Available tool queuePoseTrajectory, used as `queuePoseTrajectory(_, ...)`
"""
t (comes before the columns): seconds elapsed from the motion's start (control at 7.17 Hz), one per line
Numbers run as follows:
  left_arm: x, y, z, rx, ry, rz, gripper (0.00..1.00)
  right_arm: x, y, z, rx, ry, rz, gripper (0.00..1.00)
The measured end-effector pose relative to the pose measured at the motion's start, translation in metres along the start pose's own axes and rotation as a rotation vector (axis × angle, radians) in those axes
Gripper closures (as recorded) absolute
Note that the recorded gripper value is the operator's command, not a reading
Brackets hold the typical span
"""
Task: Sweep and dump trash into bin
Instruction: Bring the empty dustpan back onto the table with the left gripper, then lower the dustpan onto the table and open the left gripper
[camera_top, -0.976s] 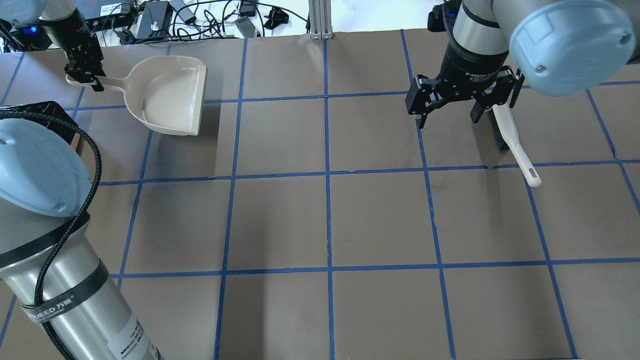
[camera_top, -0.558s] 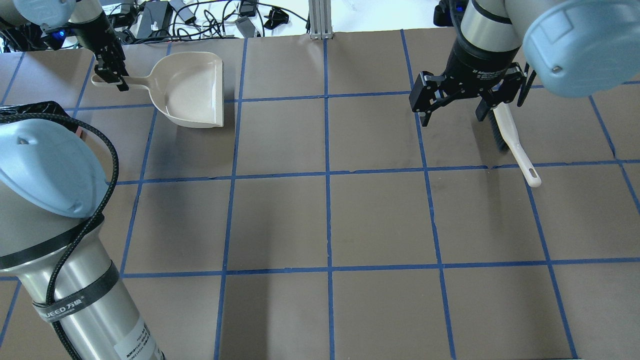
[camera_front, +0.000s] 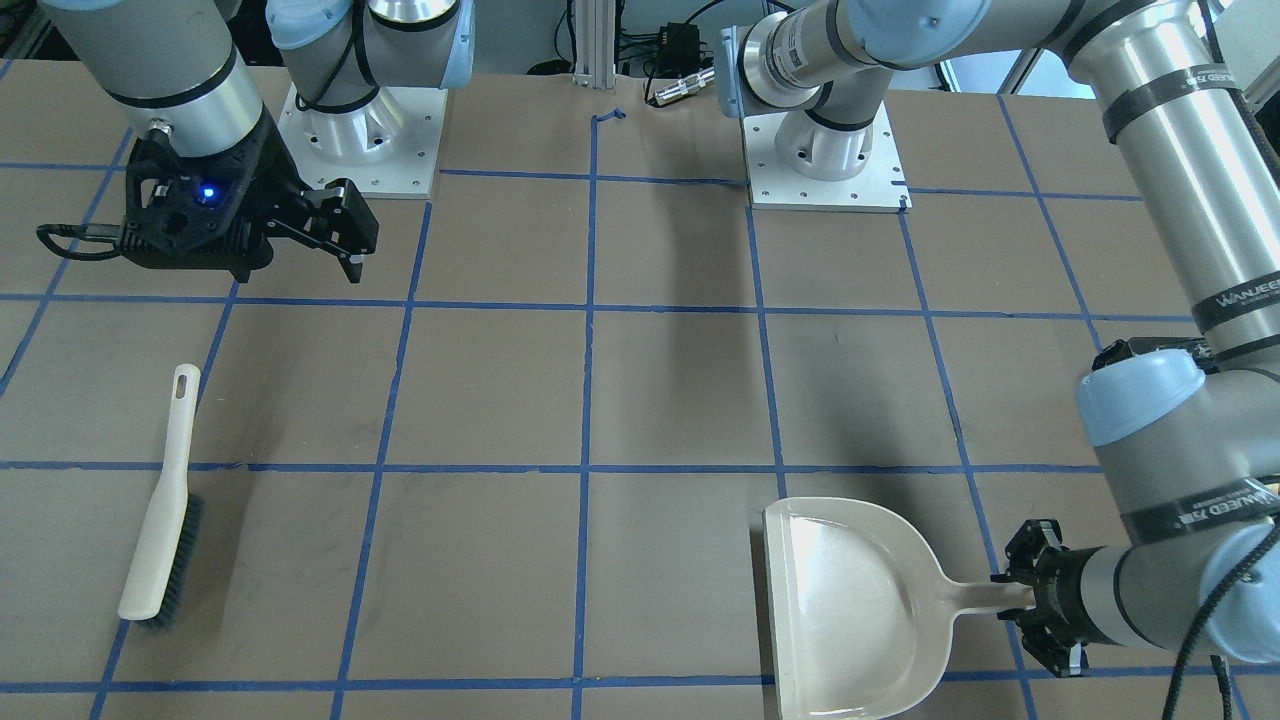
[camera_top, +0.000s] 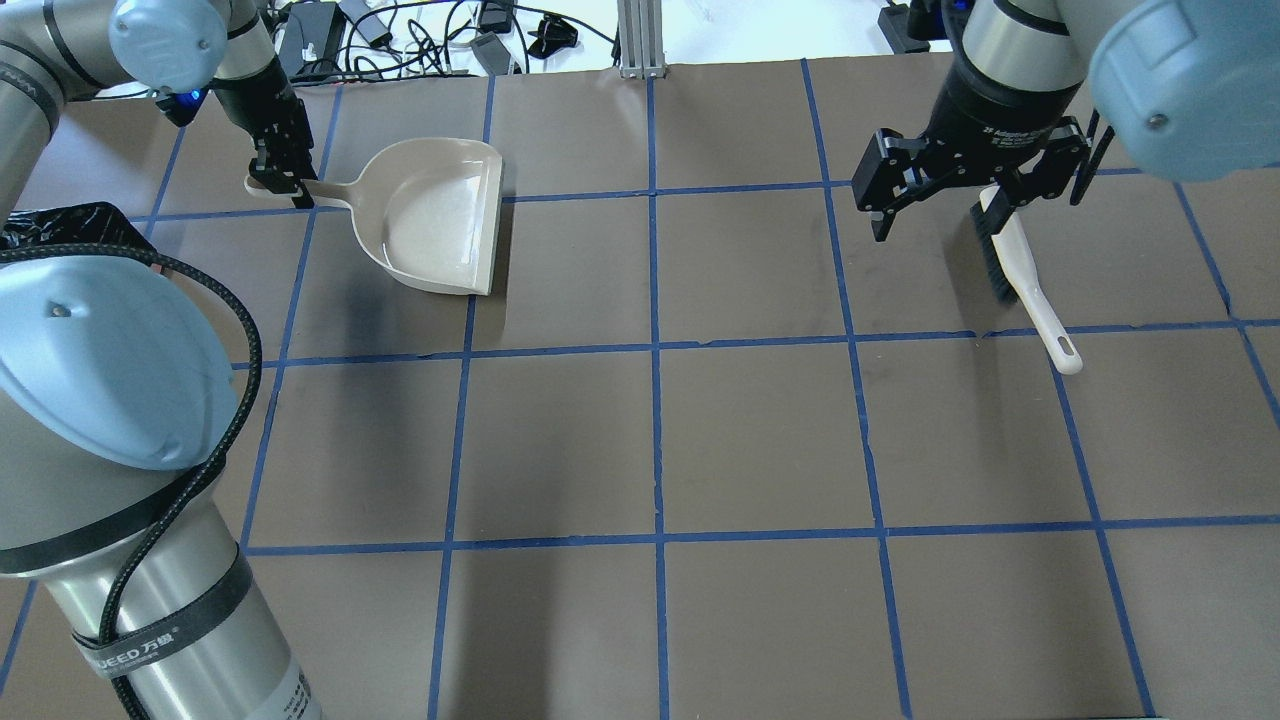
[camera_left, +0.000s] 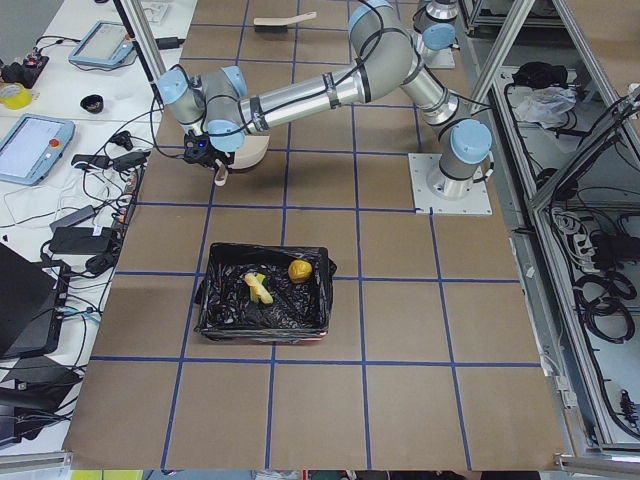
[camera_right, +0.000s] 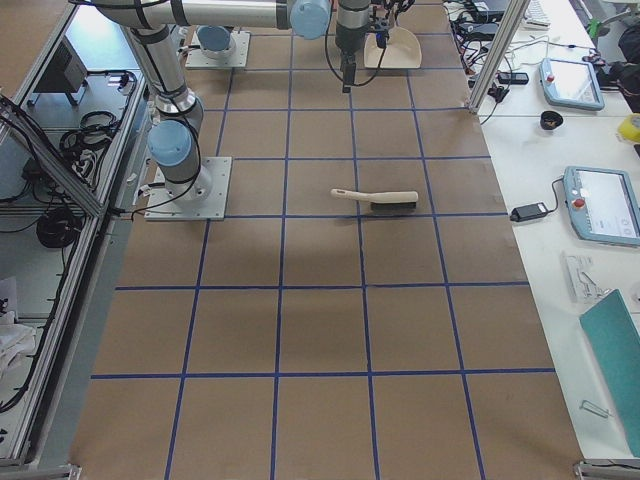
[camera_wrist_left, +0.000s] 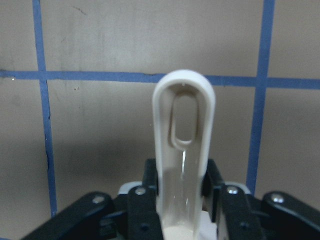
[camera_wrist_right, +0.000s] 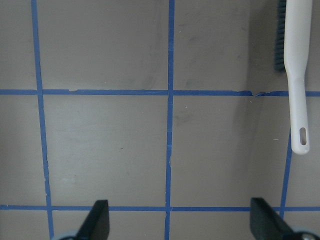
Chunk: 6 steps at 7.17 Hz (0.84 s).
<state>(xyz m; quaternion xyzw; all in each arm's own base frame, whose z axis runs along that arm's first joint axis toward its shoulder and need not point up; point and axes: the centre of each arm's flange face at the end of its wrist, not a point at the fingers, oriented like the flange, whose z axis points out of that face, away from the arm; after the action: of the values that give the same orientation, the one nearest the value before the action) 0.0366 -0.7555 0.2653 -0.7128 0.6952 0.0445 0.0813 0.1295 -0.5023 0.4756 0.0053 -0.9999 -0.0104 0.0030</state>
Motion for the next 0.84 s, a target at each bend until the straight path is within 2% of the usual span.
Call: queuePoseTrajectory(0.84,-0.040,0.010,0.018,0.008,-0.007,0.044,1.00,-0.001,0.015,-0.011,-0.001,-0.013,0.006,0.00)
